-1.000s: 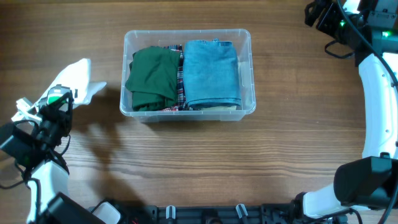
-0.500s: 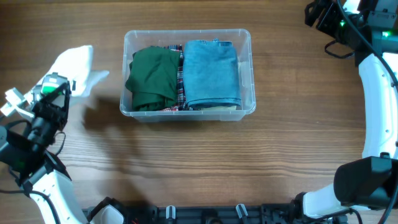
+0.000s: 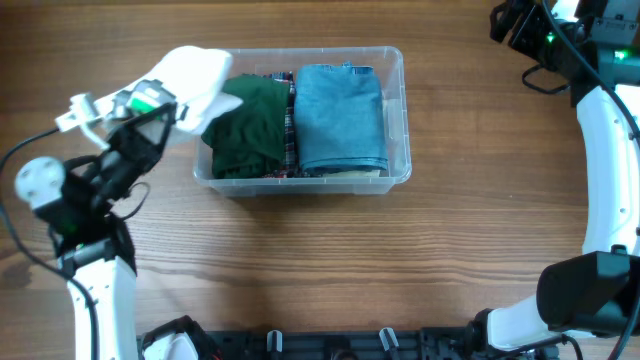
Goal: Pack container
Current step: 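Lift the white T-shirt with the left gripper and carry it over the bin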
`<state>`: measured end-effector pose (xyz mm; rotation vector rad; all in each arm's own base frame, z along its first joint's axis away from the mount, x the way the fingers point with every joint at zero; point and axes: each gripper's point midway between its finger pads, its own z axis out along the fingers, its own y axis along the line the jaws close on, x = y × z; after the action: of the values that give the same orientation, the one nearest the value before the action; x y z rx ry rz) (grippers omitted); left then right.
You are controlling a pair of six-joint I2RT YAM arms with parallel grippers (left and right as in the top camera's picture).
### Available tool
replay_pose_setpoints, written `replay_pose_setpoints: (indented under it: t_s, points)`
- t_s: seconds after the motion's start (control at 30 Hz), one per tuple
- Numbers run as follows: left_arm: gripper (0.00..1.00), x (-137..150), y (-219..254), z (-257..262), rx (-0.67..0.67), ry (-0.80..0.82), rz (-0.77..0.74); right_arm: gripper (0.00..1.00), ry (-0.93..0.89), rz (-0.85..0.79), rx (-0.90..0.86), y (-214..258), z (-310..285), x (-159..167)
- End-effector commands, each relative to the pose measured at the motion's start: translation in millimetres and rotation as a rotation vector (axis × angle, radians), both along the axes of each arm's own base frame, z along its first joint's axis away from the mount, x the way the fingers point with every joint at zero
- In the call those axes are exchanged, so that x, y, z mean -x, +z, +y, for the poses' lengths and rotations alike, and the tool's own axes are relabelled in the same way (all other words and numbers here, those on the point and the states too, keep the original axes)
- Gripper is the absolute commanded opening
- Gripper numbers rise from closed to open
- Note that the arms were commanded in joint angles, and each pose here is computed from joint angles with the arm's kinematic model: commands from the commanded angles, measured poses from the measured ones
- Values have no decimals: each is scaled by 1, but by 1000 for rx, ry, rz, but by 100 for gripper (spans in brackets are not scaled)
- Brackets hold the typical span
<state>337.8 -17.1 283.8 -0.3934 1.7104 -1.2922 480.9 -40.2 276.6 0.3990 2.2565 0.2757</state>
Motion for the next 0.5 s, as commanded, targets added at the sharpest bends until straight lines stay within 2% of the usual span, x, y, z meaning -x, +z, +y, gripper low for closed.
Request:
replay_pose_setpoints:
  t_s: [0.0, 0.23, 0.47]
  points:
    - [4, -24, 23, -26, -24, 18, -74, 100, -8, 15, -3, -7, -1, -2]
    - [4, -45, 39, -90, -95, -144, -170, 100, -8, 16, -3, -8, -1, -2]
    - [4, -58, 31, -154, -163, -305, -218, 100, -8, 15, -3, -7, -1, -2]
